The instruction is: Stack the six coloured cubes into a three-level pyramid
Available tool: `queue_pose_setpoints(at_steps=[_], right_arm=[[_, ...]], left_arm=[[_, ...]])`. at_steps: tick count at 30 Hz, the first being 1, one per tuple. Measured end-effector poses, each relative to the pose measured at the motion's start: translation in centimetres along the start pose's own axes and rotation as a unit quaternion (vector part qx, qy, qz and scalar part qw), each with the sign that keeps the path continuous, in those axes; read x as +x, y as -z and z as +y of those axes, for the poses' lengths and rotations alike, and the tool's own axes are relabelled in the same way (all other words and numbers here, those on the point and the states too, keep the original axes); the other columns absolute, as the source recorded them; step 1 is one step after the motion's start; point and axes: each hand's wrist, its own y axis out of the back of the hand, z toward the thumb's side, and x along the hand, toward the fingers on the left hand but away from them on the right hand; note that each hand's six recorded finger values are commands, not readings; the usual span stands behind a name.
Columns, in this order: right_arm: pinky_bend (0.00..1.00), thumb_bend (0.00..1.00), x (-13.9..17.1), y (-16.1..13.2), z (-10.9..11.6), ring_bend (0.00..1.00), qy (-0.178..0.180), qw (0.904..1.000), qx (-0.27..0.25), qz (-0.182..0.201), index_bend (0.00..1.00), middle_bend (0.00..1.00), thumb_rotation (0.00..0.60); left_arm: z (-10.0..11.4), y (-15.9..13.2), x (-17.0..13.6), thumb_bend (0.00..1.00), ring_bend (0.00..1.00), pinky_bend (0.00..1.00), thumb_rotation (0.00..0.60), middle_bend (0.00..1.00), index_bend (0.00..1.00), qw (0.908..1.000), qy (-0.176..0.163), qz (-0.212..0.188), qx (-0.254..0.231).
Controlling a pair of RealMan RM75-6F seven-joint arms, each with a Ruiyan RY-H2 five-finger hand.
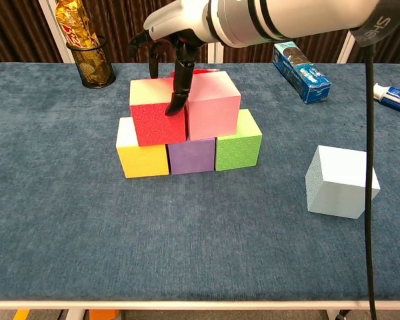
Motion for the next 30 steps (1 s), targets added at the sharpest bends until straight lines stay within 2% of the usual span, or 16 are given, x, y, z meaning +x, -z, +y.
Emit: queue_pose_setpoints(at_steps=[5,13,17,20,21,26,30], right_arm=[[0.0,0.02,0.2,0.0,0.2,0.0,0.0,1.0,-0.007,0.003,0.0,0.14,0.6],[0.0,0.0,2.1,0.9,2.3,0.0,0.015,0.9989,-0.042,0.009,0.0,0.12,0.6],[0.0,0.0,3.7,3.0,3.8,0.0,0.042,0.9979,-0.049,-0.003,0.0,0.12,0.6],[0.0,0.0,4.9,6.0,4.7,0.0,0.065,0.9959,-0.051,-0.036,0.0,0.12,0.6],[0.0,0.01,5.3,7.5,4.6,0.0,0.067,0.995,-0.051,-0.053,0.0,0.12,0.6],[0.0,0.03,5.3,10.7,3.5,0.0,0.062,0.9931,-0.039,-0.092,0.0,0.11,0.6],[0.0,0.03,4.4,12.5,1.2,0.0,0.045,0.992,-0.039,-0.112,0.0,0.09,0.6]], left_arm=[[0.0,-0.1,0.0,0.24,0.0,0.0,0.6,0.02,0.07,1.0,0.0,-0.001,0.0],[0.0,-0.4,-0.1,0.24,0.0,0.0,0.6,0.02,0.07,1.0,0.001,-0.005,0.004],[0.1,-0.5,0.0,0.24,0.0,0.0,0.6,0.02,0.07,1.0,0.001,-0.004,0.005],[0.1,-0.6,0.1,0.24,0.0,0.0,0.6,0.02,0.07,1.0,0.001,-0.005,0.007],[0.0,-0.7,0.1,0.24,0.0,0.0,0.6,0.02,0.07,1.0,0.002,-0.006,0.007],[-0.1,-0.9,0.1,0.24,0.0,0.0,0.6,0.02,0.07,0.9999,0.001,-0.007,0.011],[-0.2,-0.9,0.2,0.24,0.0,0.0,0.6,0.02,0.07,0.9999,-0.001,-0.005,0.011]])
